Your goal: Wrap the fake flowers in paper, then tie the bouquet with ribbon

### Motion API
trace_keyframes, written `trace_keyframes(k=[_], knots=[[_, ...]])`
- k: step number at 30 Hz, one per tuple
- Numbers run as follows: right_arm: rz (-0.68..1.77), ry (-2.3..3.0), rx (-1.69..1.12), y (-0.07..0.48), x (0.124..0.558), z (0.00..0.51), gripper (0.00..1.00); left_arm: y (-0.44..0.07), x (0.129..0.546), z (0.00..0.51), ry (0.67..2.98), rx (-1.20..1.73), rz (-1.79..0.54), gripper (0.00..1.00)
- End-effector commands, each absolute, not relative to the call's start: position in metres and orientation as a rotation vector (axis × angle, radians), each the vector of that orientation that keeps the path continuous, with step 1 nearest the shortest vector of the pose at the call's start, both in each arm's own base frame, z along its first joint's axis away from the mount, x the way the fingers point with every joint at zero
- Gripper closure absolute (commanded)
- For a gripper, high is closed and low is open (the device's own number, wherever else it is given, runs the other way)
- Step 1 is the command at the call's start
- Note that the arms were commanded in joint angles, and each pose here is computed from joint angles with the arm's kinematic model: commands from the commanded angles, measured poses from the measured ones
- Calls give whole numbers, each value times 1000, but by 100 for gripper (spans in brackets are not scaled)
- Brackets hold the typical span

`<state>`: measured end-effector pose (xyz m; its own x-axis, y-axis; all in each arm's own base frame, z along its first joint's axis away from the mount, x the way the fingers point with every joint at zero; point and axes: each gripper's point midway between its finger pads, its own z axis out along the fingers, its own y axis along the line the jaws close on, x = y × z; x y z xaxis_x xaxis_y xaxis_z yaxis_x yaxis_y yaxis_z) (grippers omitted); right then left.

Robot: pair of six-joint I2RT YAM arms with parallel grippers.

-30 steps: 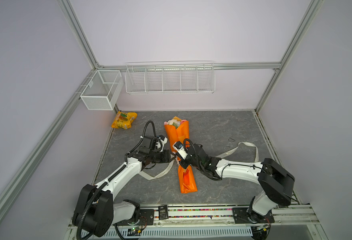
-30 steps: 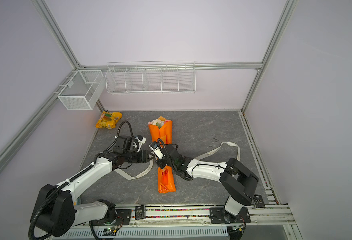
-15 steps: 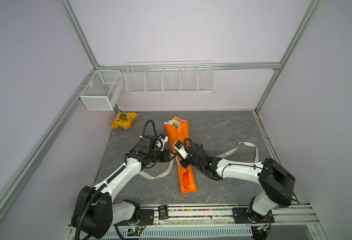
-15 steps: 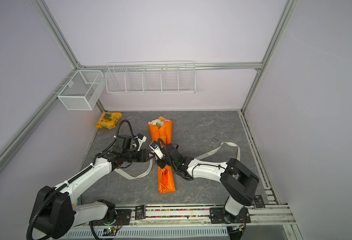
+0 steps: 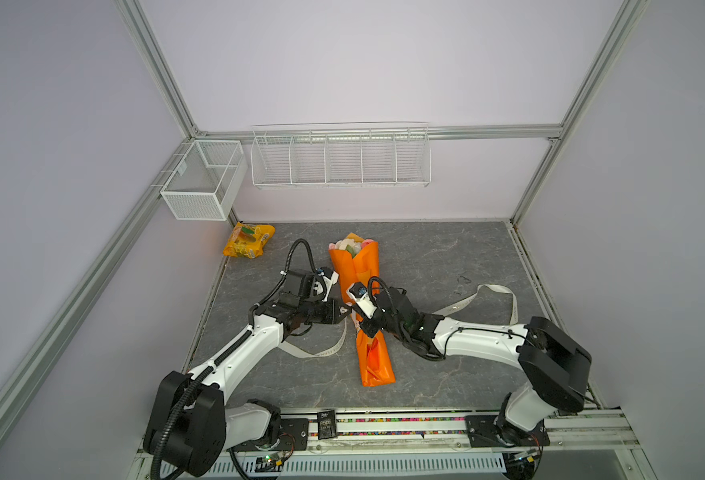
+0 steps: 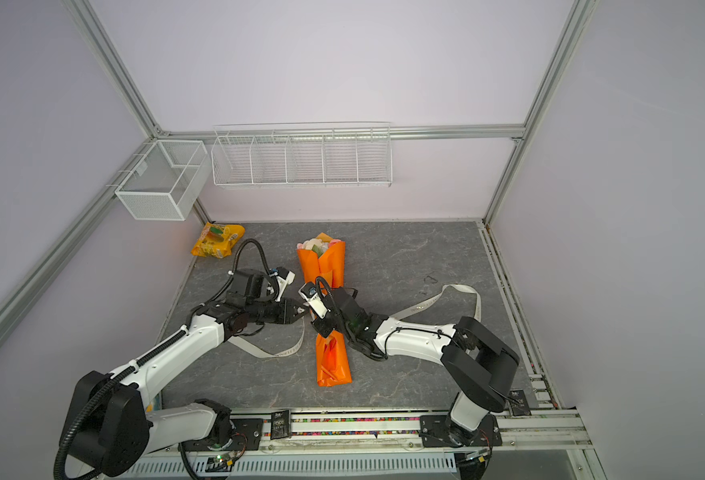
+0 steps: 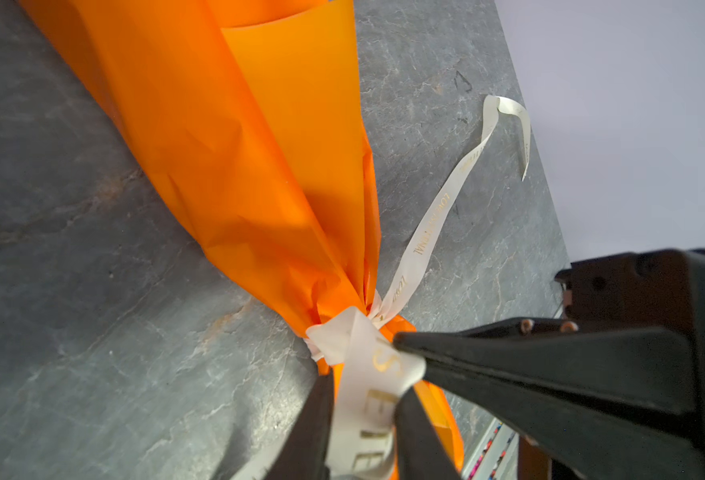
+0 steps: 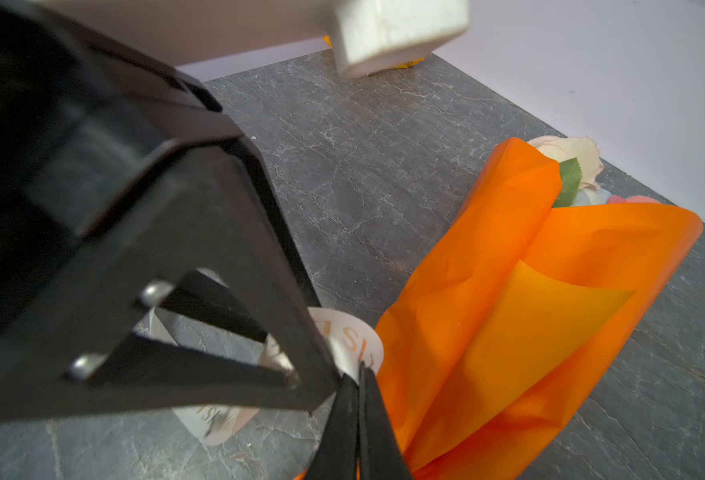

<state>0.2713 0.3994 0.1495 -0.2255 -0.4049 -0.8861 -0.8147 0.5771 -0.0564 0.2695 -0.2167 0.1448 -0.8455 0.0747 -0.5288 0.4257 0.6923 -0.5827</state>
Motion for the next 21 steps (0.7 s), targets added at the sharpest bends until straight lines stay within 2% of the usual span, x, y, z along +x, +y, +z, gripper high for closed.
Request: trace_keyframes(k=[1,5,6,10,12,17,21], knots=[[551,1819,-1013,399,266,159,93,-224,276,162,2371,423,-1023,84],[558,1832,-1006,397,264,161,90,-224,274,163,2380,429,-1031,100],[562,1841,-995,396,263,162,88,-225,274,164,2380,428,-1033,100],[577,1931,-833,374,267,178,71,-229,269,162,2396,436,-1049,100],[556,2039,-666,346,276,182,58,-232,265,162,2397,451,-1043,100],[403,2461,-122,234,295,139,54,-237,258,163,2397,451,-1048,100],[270,2660,367,139,281,86,55,-240,255,159,2414,477,-1033,100]])
